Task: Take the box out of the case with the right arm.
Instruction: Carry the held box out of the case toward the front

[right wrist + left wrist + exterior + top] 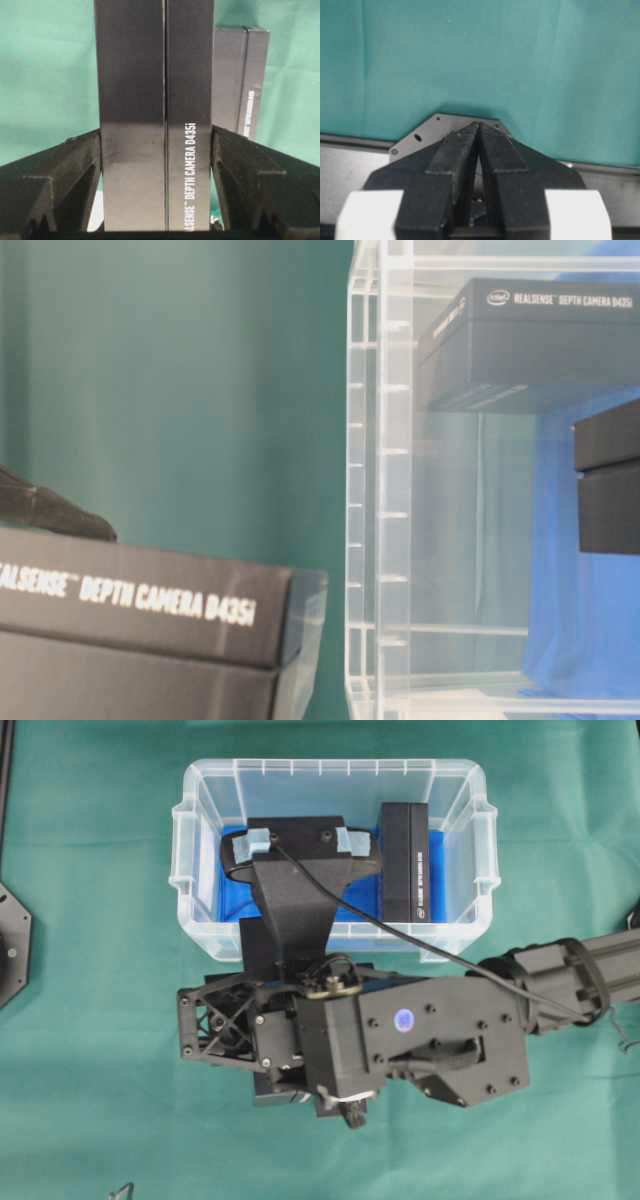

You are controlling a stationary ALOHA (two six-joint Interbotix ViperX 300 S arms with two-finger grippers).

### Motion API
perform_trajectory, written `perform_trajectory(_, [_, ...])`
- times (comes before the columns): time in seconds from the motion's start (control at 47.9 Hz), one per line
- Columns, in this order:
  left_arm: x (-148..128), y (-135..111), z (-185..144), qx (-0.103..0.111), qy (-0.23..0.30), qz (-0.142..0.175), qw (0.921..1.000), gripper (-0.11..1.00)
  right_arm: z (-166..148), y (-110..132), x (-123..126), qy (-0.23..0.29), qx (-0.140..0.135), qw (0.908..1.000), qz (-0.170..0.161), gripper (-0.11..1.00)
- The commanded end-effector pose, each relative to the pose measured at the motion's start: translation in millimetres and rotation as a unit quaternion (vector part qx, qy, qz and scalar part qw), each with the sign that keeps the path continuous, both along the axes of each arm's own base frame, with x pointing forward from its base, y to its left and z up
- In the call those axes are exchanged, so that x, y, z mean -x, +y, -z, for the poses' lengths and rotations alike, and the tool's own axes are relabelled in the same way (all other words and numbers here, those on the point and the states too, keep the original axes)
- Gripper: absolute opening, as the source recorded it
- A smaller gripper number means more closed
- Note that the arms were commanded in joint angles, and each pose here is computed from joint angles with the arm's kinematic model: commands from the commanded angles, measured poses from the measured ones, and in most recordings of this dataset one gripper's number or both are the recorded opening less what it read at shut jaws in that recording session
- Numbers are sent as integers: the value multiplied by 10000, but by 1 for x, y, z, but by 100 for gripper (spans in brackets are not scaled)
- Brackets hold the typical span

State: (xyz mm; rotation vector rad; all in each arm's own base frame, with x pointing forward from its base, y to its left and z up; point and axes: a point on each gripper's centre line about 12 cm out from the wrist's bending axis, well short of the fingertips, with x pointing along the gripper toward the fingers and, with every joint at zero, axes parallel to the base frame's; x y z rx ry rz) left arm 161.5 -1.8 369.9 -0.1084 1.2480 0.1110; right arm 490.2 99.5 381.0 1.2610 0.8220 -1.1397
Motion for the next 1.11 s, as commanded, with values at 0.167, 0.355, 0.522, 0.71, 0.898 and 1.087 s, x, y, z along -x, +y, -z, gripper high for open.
perform_trajectory(0.167, [-2, 0, -6, 4, -107, -15, 9999, 0, -14, -2, 3, -214, -26, 9998, 17, 68])
perform_trajectory(0.355, [-2, 0, -6, 4, -107, -15, 9999, 0, 1, 0, -5, -92, -49, 9999, 3, 68])
perform_trajectory(0.522, [-2, 0, -6, 6, -100, -22, 9999, 0, 23, 9, -19, -31, -214, 9997, -57, 68])
perform_trajectory(0.71, [-2, 0, -6, 3, -100, -15, 9999, 0, 56, 16, -34, 138, -290, 9994, -118, 67])
perform_trajectory(0.898, [-2, 0, -6, 3, -100, -15, 9999, 0, 82, 19, -40, 406, -317, 9986, -139, 67])
perform_trajectory(1.087, [-2, 0, -6, 4, -107, -15, 9999, 0, 104, 21, -42, 631, -358, 9973, -92, 67])
